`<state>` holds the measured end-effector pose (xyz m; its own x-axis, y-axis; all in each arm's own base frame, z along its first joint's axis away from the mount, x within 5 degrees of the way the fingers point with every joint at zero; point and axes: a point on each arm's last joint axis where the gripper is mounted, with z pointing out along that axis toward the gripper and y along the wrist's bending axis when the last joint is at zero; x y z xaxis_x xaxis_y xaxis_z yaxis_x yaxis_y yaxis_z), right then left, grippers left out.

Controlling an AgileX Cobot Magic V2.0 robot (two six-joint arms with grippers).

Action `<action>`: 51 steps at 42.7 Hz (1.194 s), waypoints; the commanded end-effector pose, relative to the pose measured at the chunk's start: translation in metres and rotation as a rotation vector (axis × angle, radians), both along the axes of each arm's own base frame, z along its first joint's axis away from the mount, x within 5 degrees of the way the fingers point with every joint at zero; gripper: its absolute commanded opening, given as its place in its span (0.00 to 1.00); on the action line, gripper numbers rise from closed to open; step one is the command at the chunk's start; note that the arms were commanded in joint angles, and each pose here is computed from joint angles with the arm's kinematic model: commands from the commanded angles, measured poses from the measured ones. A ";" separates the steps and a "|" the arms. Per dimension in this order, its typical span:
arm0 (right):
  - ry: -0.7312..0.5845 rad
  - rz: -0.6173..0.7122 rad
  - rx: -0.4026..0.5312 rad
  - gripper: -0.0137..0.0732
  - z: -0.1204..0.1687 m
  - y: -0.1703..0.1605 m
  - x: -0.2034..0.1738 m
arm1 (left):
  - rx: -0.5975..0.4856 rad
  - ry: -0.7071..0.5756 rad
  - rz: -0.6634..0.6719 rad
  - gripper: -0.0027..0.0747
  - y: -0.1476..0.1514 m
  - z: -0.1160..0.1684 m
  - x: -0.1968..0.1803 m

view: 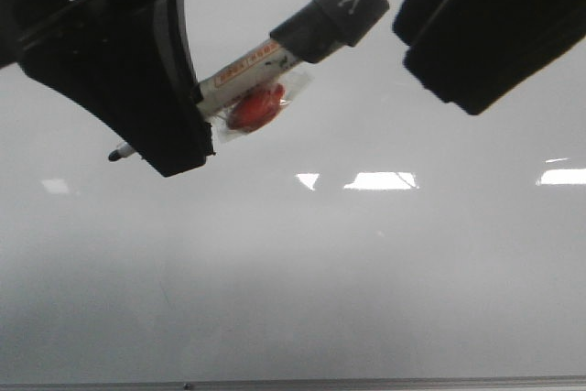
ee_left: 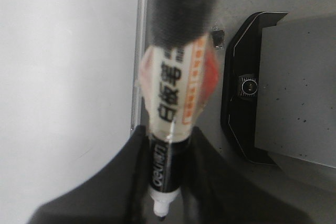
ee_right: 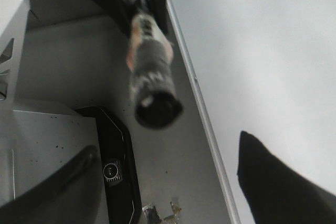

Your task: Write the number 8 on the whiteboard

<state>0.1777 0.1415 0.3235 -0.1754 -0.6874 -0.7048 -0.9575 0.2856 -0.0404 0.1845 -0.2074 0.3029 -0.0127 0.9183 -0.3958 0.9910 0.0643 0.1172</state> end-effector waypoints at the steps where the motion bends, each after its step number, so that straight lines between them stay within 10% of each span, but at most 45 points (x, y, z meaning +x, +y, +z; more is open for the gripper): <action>1: -0.091 0.035 0.090 0.78 0.019 0.014 -0.003 | -0.087 -0.053 -0.004 0.01 -0.005 0.019 -0.003; 25: -0.092 0.011 0.155 0.53 0.014 0.035 0.004 | -0.094 -0.060 -0.002 0.01 -0.005 0.020 -0.002; 39: -0.080 0.019 0.154 0.21 0.013 0.036 0.003 | -0.094 -0.060 -0.002 0.02 -0.005 0.020 -0.002; 51: -0.087 0.021 0.146 0.08 0.014 0.035 0.002 | -0.106 -0.077 0.012 0.58 -0.002 0.027 -0.003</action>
